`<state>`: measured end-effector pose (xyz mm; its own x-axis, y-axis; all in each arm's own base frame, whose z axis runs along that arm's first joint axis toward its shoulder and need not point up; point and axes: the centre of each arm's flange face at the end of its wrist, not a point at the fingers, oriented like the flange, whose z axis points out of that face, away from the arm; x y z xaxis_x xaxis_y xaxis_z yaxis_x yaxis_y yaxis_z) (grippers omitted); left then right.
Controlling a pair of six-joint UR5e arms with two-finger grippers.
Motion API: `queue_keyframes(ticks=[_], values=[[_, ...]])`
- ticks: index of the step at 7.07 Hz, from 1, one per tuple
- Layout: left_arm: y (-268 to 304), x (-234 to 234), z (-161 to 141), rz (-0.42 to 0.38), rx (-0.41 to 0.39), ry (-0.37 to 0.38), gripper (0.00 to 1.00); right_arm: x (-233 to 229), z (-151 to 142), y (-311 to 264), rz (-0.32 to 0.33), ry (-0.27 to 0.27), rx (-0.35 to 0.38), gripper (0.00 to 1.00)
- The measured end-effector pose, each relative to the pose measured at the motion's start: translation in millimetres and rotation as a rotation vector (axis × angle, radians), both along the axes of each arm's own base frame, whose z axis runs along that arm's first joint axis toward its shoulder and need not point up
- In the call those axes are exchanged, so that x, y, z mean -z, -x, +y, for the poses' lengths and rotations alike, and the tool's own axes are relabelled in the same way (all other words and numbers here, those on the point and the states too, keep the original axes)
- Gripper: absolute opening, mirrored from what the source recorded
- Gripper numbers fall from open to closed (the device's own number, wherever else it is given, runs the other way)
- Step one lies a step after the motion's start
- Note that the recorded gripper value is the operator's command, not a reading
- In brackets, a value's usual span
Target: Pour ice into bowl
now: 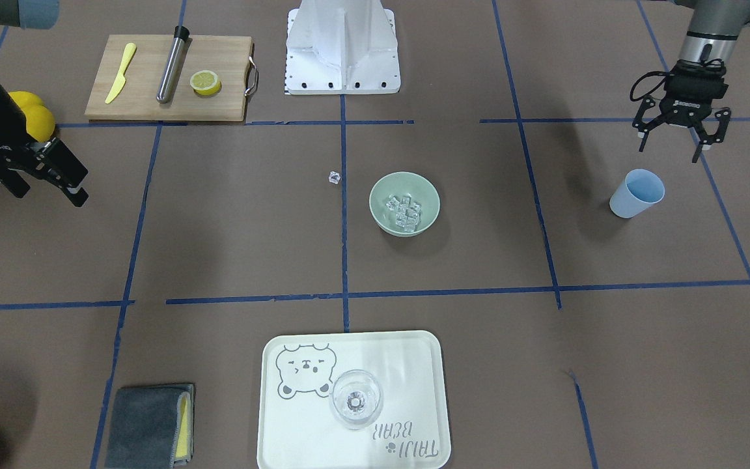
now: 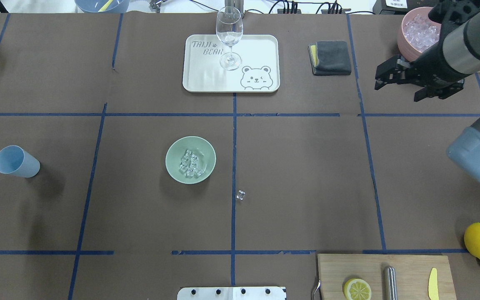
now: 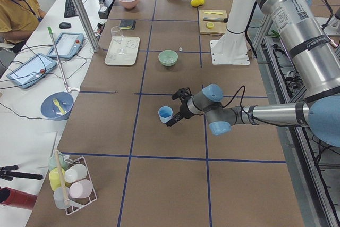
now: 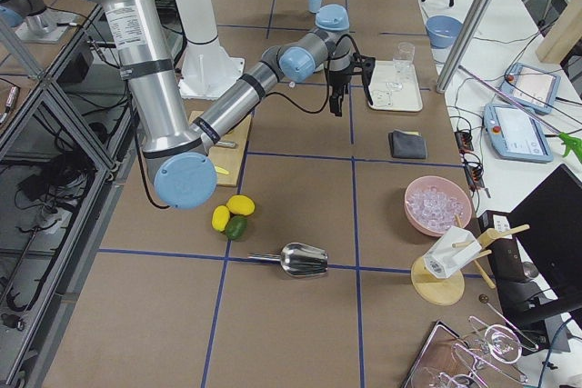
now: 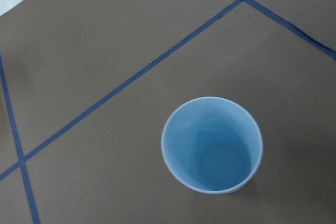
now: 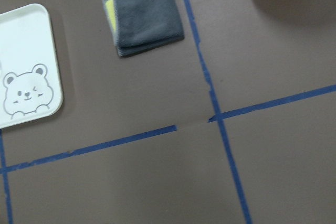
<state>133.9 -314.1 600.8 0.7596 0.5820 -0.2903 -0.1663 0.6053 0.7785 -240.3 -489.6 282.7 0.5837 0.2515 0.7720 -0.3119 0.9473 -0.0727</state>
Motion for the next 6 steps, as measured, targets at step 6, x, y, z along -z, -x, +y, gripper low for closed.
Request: queue_keyframes(ticks=[6], values=[[71.4,24.6,-161.1,0.031,0.061,0.321,1.00,118.6,36.1,235.7,-0.084,0.115,-0.077,1.00]])
